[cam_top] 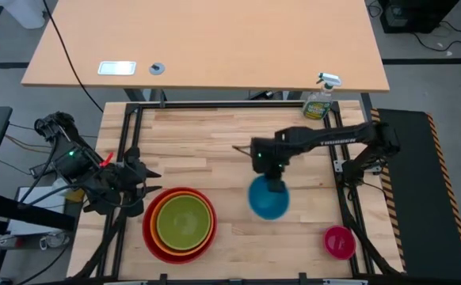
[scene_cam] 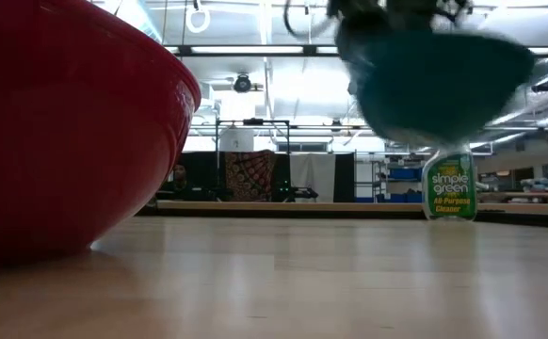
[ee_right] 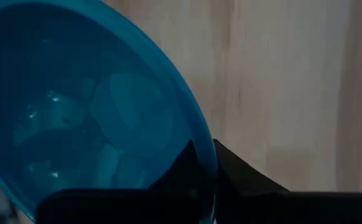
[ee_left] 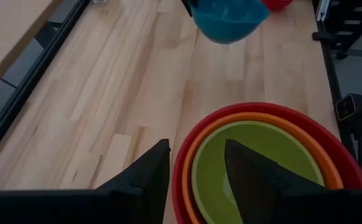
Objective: Nest bowls inside each other
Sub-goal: Stack the right blue bowl into the green bowl
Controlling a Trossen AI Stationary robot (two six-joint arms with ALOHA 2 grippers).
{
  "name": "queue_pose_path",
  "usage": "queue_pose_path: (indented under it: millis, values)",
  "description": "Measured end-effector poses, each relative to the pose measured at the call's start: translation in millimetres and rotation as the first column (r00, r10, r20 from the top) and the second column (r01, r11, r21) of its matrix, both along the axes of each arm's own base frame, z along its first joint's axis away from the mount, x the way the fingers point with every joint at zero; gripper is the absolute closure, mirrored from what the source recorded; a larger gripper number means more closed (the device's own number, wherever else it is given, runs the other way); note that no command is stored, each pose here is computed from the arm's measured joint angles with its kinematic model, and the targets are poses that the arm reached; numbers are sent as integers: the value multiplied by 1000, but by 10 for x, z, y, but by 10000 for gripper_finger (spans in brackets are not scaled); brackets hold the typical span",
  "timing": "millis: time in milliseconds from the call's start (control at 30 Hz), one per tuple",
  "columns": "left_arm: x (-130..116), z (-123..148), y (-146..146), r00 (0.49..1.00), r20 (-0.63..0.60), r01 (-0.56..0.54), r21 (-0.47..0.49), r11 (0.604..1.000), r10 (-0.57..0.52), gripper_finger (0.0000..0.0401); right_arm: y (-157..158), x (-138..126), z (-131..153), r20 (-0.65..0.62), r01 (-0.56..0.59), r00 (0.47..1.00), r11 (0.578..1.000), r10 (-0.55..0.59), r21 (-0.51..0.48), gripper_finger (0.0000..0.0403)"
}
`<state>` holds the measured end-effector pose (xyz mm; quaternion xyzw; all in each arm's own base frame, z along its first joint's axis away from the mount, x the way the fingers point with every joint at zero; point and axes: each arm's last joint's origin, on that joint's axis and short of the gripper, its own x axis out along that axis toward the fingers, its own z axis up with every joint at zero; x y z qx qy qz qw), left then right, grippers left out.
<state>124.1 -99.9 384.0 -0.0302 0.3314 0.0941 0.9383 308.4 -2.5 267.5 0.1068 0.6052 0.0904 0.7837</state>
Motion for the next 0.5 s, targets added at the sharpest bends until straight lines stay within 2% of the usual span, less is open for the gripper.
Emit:
queue_pose_path:
  millis: [133,267,433,500]
  values:
    - [-1,-1,1,1000,0,-7,-7,1000,7,245,-15,187,335,188,68,979,996,-78,57,382]
    - [-5,-6,4,1000,-7,-6,-5,1000,6,245,86,329,601,350,110,927,990,-134,86,381]
    - [-17,-14,-8,997,-54,55,-27,998,-57,245,260,463,760,438,183,868,971,-234,156,381]
    - [-22,-19,-14,993,-75,84,-35,996,-87,245,349,568,739,423,191,870,965,-251,180,380]
